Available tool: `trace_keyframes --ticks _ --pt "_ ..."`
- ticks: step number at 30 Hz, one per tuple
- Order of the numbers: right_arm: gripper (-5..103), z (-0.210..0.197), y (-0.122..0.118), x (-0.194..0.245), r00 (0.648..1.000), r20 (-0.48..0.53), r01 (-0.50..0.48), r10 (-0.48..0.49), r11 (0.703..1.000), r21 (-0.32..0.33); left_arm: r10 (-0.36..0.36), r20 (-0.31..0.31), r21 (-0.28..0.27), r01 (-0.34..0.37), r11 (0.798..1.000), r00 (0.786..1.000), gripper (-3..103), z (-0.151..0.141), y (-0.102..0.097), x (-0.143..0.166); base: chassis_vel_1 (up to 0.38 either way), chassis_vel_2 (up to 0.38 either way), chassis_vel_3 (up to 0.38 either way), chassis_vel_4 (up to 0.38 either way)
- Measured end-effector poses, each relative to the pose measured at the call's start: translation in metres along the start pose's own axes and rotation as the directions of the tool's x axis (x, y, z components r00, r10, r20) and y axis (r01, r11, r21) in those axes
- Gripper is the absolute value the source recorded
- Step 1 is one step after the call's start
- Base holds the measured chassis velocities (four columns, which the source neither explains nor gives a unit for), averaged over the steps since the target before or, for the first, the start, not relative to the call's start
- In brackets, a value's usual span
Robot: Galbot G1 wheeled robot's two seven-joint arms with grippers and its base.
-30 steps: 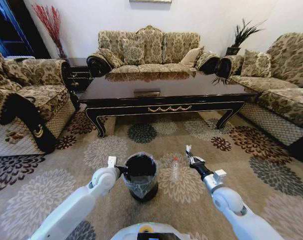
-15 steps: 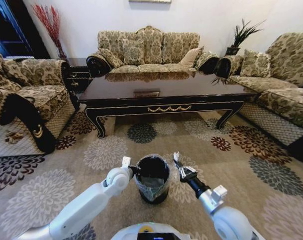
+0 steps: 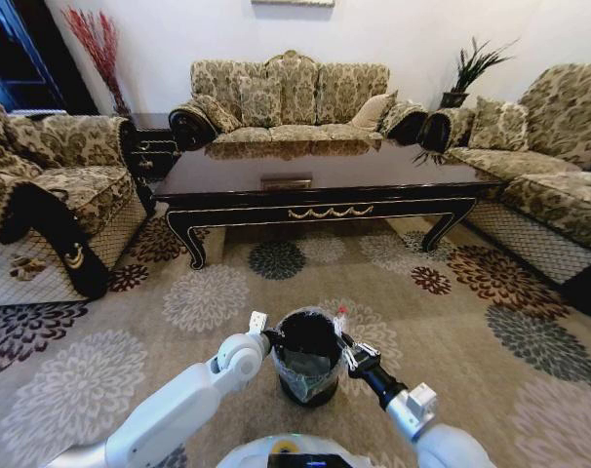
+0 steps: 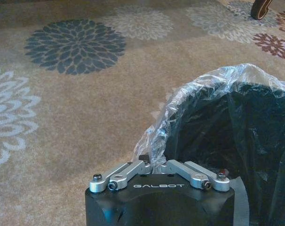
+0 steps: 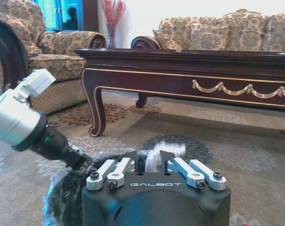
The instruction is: Move to the front of the table and pick up the trash from the floor, then place it into the trash bin.
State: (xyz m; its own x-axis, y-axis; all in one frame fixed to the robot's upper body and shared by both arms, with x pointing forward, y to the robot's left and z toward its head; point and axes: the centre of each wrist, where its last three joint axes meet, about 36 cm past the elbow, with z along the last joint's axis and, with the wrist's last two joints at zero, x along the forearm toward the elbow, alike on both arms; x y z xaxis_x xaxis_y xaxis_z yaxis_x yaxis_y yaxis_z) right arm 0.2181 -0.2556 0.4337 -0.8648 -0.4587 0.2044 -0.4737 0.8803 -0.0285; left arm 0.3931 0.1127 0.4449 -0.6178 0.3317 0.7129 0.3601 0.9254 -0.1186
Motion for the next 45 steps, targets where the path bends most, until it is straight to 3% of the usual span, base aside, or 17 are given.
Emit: trace_keyframes --ticks 11,13,16,19,26,31,38,45 --pt "67 -0.001 0.003 0.005 1.000 0.000 0.007 -0.007 1.000 0.008 -0.008 -0.003 -0.001 0.008 1.000 1.000 3 0.006 0.000 0.002 0.000 0.000 0.000 0.000" --pt "78 -0.001 0.003 0.005 1.000 0.005 -0.002 0.002 1.000 0.003 -0.022 -0.002 0.005 0.022 1.000 1.000 3 0.007 0.004 0.003 0.000 0.000 0.000 0.000" --pt "83 0.000 0.001 0.002 1.000 0.014 -0.022 0.022 1.000 -0.002 -0.038 0.002 0.013 0.038 0.999 0.999 3 0.007 0.010 0.005 0.000 0.000 0.000 0.000" --pt "97 -0.001 -0.004 -0.005 0.997 0.036 -0.066 0.068 0.997 -0.044 -0.069 0.011 0.037 0.069 0.997 0.998 3 0.006 0.024 0.008 0.000 0.000 0.000 0.000" --pt "100 -0.004 -0.019 -0.018 0.991 0.036 -0.124 0.129 0.986 -0.111 -0.138 0.026 0.112 0.134 0.985 0.990 3 0.007 0.060 0.020 0.000 0.000 0.000 0.000" --pt "100 0.002 -0.036 -0.036 0.983 0.022 -0.180 0.184 0.976 -0.119 -0.177 0.035 0.140 0.170 0.976 0.984 3 0.017 0.077 0.029 0.000 0.000 0.000 0.000" --pt "100 0.016 -0.055 -0.053 0.973 -0.011 -0.232 0.232 0.964 -0.128 -0.210 0.038 0.168 0.201 0.965 0.977 3 0.028 0.092 0.036 0.000 0.000 0.000 0.000" --pt "100 0.050 -0.094 -0.084 0.947 -0.115 -0.314 0.302 0.943 -0.108 -0.243 0.060 0.172 0.230 0.958 0.968 3 0.036 0.103 0.044 0.000 0.000 0.000 0.000"
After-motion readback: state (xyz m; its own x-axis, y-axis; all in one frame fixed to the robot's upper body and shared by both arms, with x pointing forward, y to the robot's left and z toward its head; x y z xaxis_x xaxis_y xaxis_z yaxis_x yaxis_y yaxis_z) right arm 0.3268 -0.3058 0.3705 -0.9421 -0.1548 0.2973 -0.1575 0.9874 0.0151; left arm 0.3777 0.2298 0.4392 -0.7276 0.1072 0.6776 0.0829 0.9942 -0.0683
